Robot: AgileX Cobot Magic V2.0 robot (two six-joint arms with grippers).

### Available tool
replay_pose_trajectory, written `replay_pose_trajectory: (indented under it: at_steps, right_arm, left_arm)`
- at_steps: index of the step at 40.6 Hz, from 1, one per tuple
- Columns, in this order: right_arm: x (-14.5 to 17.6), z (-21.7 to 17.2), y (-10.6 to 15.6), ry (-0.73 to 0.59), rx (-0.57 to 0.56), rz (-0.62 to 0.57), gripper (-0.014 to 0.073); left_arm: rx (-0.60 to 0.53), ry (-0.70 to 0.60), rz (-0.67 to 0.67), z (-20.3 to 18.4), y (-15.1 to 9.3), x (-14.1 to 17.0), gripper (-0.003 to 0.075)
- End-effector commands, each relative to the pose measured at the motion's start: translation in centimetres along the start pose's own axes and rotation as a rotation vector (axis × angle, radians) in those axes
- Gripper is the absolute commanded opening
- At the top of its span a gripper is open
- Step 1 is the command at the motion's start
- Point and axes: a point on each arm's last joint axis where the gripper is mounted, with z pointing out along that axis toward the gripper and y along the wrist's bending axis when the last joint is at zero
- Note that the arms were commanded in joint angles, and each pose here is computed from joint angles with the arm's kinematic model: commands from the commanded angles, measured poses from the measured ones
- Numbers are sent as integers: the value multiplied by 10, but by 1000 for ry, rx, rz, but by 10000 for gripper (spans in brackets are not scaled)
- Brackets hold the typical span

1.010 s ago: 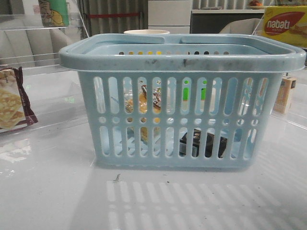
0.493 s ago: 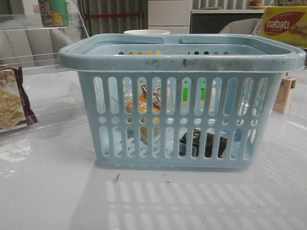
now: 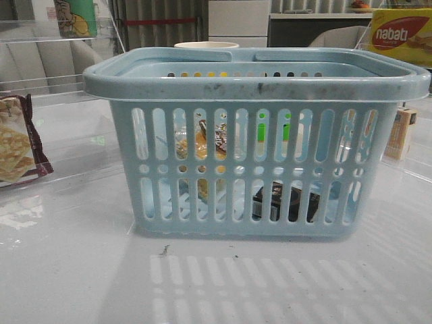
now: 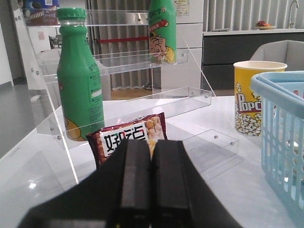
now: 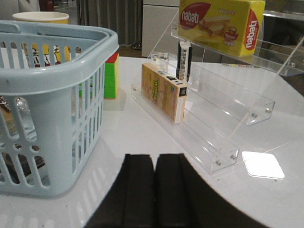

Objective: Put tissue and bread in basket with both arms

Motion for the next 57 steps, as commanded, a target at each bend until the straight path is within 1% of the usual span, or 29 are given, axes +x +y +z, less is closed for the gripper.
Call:
replay_pose_trajectory:
  at_steps: [1,10,15,17,24,57]
  right_arm:
    - [-13,-2,-3,-147,27,3,57]
    - [-17,-3,-4,-198,39,2,57]
    - [-18,-3,-3,-210,34,-39,57]
    - [-19,-3,-2,-220,25,-17,57]
    - [-21,-4,-1,-245,18,-15,57]
    - [-21,-4,-2,-242,18,-15,57]
  left_arm:
    - [-3,-105,-11,-2,0,-9,90]
    - [-3,-105,-11,-2,0,-9,90]
    - [-3,-105,-11,-2,0,-9,90]
    - [-3,-105,-11,-2,0,-9,90]
    - [-3,-105,-11,-2,0,-9,90]
    - [-3,-105,-11,-2,0,-9,90]
